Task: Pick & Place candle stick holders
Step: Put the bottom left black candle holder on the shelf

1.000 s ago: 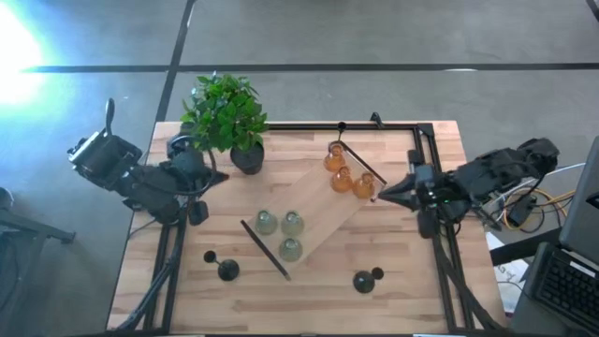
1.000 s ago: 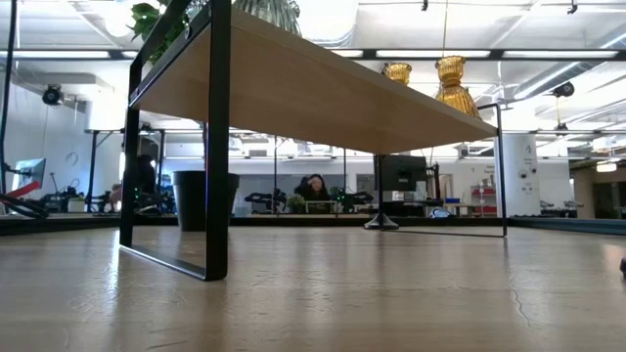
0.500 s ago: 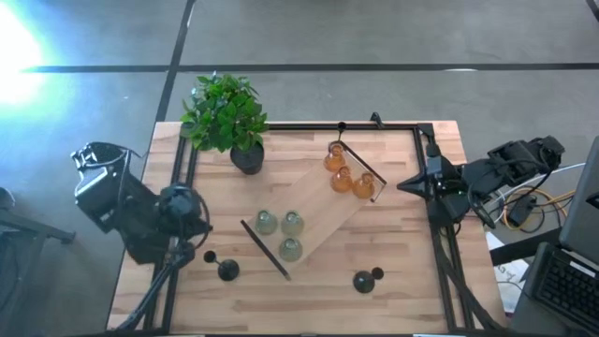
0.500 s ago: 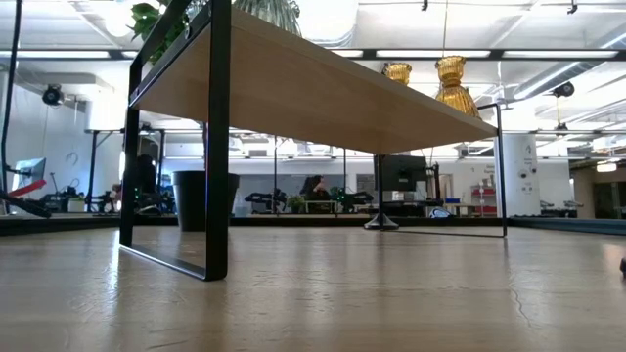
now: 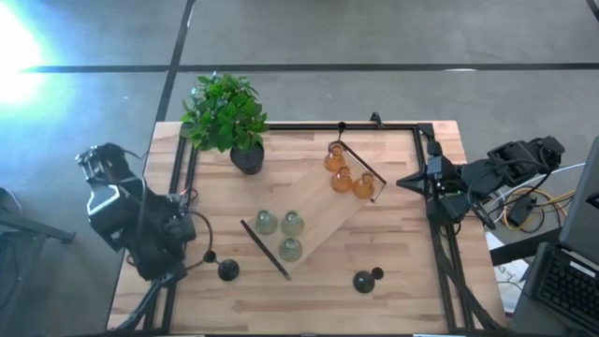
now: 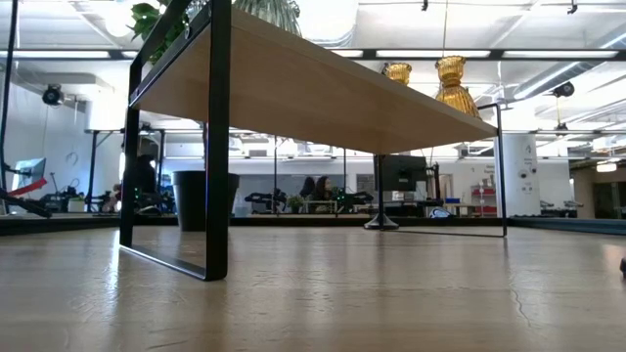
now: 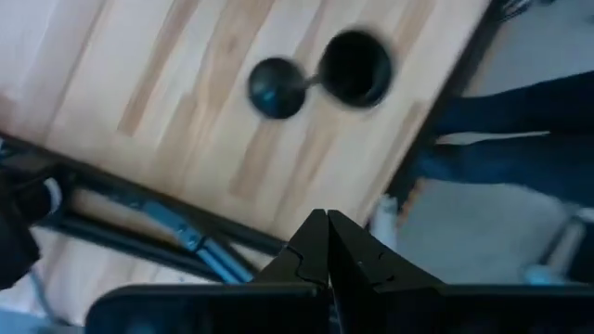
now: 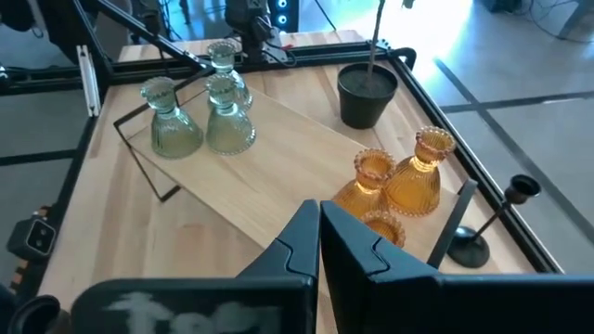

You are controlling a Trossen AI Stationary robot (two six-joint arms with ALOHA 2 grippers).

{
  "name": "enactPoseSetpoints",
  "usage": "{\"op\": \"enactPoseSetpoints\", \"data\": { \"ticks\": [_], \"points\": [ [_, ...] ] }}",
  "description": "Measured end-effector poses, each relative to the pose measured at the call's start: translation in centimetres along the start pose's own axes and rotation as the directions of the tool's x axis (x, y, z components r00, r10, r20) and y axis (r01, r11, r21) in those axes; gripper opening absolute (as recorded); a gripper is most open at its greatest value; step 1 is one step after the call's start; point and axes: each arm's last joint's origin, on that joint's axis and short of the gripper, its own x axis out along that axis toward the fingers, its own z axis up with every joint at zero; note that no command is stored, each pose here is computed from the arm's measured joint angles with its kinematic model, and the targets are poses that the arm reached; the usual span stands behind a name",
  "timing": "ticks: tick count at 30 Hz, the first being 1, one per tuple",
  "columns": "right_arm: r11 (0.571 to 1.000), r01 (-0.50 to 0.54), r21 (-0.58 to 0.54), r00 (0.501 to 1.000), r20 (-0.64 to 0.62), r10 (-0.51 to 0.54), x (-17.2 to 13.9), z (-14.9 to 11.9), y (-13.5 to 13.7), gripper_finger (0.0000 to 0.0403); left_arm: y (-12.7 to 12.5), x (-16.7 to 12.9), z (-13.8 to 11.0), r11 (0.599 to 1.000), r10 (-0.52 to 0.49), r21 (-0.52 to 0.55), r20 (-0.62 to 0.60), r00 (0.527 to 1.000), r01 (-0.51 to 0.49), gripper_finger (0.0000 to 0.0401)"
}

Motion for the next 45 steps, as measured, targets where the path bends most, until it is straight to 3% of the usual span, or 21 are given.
{"op": "enactPoseSetpoints", "data": {
  "ticks": [4, 9, 12, 15, 18, 22, 26, 29, 38, 45],
  "points": [
    [1.0, 0.0, 0.0, 1.0, -0.001, 0.0, 0.0, 0.0, 0.0, 0.0008, 0.3, 2.3, -0.7, 0.996, 0.085, 0.009, -0.031, 0.996, -0.084, 0.0005],
    [1.0, 0.0, 0.009, 1.0, -0.002, 0.0, 0.1, 0.0, 0.0, 0.0008, 0.4, 4.7, -2.3, 0.991, 0.122, 0.06, -0.034, 0.992, -0.12, 0.0005],
    [1.0, 0.001, 0.009, 1.0, -0.003, -0.001, 0.0, 0.0, 0.0, 0.0008, 0.7, 5.4, -4.0, 0.988, 0.142, 0.052, 0.028, 0.989, -0.144, 0.0005],
    [1.0, 0.001, 0.009, 1.0, -0.003, -0.001, 0.0, -0.1, 0.0, 0.0008, 1.0, 5.3, -6.5, 0.995, 0.085, 0.044, 0.189, 0.978, -0.095, 0.0004],
    [1.0, 0.02, 0.009, 1.0, 0.005, -0.02, 0.0, 0.0, -0.1, 0.0008, 1.5, 5.3, -8.5, 0.997, -0.022, 0.072, 0.398, 0.917, -0.007, 0.0003],
    [0.996, 0.089, 0.012, 0.995, 0.033, -0.089, 0.0, 0.0, -0.3, 0.0008, 1.7, 7.8, -9.1, 0.999, -0.035, 0.051, 0.412, 0.911, 0.015, 0.0005],
    [0.993, 0.113, 0.028, 0.992, 0.046, -0.114, -0.2, 0.1, -0.5, 0.0008, 1.8, 10.9, -9.1, 0.997, -0.08, 0.047, 0.481, 0.873, 0.065, 0.0014],
    [0.987, 0.154, 0.054, 0.985, 0.071, -0.158, -0.4, 0.1, -0.7, 0.0008, 1.9, 12.7, -8.9, 0.993, -0.118, 0.056, 0.532, 0.839, 0.104, 0.0032],
    [0.963, 0.239, 0.128, 0.959, 0.126, -0.255, -0.8, 0.2, -1.3, 0.0008, 2.9, 15.4, -8.9, 0.993, -0.118, 0.059, 0.539, 0.834, 0.103, 0.0134],
    [0.956, 0.232, 0.18, 0.959, 0.123, -0.256, -0.8, 0.2, -1.2, 0.0008, 2.9, 14.9, -8.4, 0.986, -0.167, 0.133, 0.659, 0.733, 0.104, 0.0171]
  ]
}}
